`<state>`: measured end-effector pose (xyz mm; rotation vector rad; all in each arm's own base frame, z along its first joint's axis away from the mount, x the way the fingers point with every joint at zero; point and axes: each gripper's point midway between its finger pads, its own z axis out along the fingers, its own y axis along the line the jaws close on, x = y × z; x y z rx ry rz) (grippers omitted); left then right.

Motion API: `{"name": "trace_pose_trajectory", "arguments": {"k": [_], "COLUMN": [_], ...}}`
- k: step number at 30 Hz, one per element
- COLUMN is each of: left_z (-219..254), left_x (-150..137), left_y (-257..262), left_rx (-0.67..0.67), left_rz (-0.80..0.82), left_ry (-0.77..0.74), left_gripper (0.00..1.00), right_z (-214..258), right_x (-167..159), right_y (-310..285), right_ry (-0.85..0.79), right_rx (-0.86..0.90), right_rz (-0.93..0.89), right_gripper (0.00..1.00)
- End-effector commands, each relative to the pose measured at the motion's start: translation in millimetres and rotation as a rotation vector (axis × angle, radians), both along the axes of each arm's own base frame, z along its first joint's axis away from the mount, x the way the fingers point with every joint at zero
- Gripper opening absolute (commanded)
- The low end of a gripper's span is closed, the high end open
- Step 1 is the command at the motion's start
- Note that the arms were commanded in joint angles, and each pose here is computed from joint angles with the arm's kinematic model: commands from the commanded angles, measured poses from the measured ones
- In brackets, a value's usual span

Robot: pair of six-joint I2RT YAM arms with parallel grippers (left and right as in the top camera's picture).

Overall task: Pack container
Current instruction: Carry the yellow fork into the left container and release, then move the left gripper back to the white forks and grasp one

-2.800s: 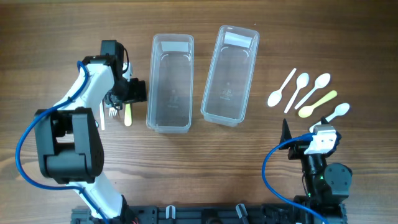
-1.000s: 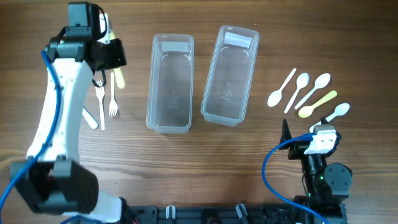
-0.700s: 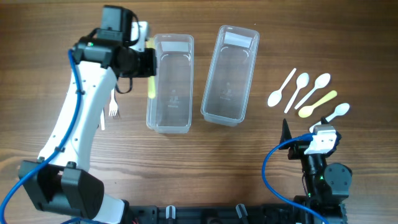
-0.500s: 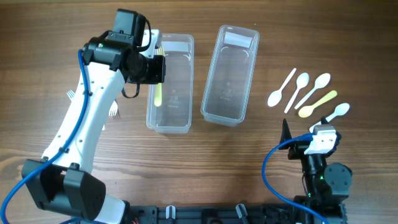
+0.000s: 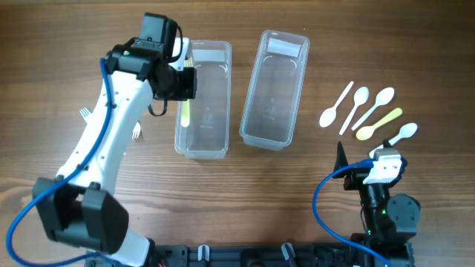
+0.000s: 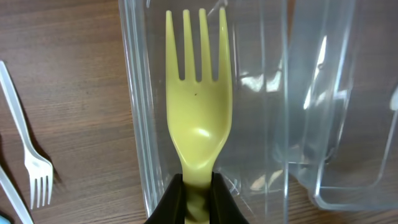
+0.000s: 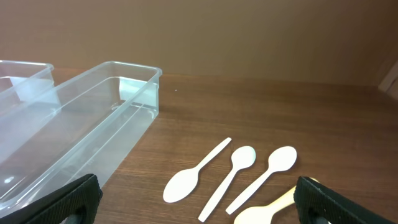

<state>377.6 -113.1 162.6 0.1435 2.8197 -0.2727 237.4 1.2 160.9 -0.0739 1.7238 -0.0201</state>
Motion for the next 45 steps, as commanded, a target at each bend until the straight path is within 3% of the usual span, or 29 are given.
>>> {"name": "trace_pose_trajectory", "arguments": {"k": [1, 4, 5, 8, 9, 11, 16, 28, 33, 38, 45], "left_z": [-21.7, -23.8, -23.9, -23.6, -23.5, -22.9, -17.1, -2.7, -7.6, -34.4, -91.3], "left_x": [0.4, 0.1, 0.5, 1.6, 1.9, 2.6, 8.5, 2.7, 4.1, 9.1, -4.4], "left_y": [-2.1, -7.5, -7.8, -8.1, -8.1, -8.6, 15.6, 159.7, 175.7, 174.8, 172.1], "left_rx": [0.011, -0.017, -0.019, -0.02, -0.02, -0.023, 0.028, 0.071, 0.069, 0.076, 0.078], "left_rz": [-0.006, -0.016, -0.016, -0.016, -0.016, -0.016, 0.039, 0.4, 0.437, 0.41, 0.404], "left_ry": [0.053, 0.064, 0.064, 0.059, 0.058, 0.054, 0.024, 0.03, 0.033, 0.072, 0.194], "left_gripper": [0.04, 0.04, 0.09, 0.6, 0.88, 1.0, 1.0, 1.0, 0.99, 0.86, 0.54], "right_z": [0.0, 0.2, 0.1, 0.1, 0.0, 0.2, 0.2, 0.1, 0.0, 0.1, 0.1], "right_x": [0.1, 0.1, 0.1, 0.0, 0.1, 0.1, 0.1, 0.1, 0.1, 0.1, 0.1], "right_y": [0.7, 0.7, 0.7, 0.7, 0.7, 0.7, 0.7, 0.7, 0.7, 0.7, 0.7], "right_ry": [-0.007, -0.008, -0.008, -0.008, -0.007, -0.008, -0.008, -0.008, -0.007, -0.008, -0.008], "right_rx": [-0.008, -0.007, -0.007, -0.007, -0.008, -0.008, -0.008, -0.008, -0.008, -0.007, -0.008], "right_rz": [0.003, 0.003, 0.003, 0.003, 0.003, 0.003, 0.003, 0.003, 0.003, 0.003, 0.003], "right_gripper": [1.0, 1.0, 1.0, 1.0, 1.0, 1.0, 1.0, 1.0, 0.99, 1.0, 1.0]}}
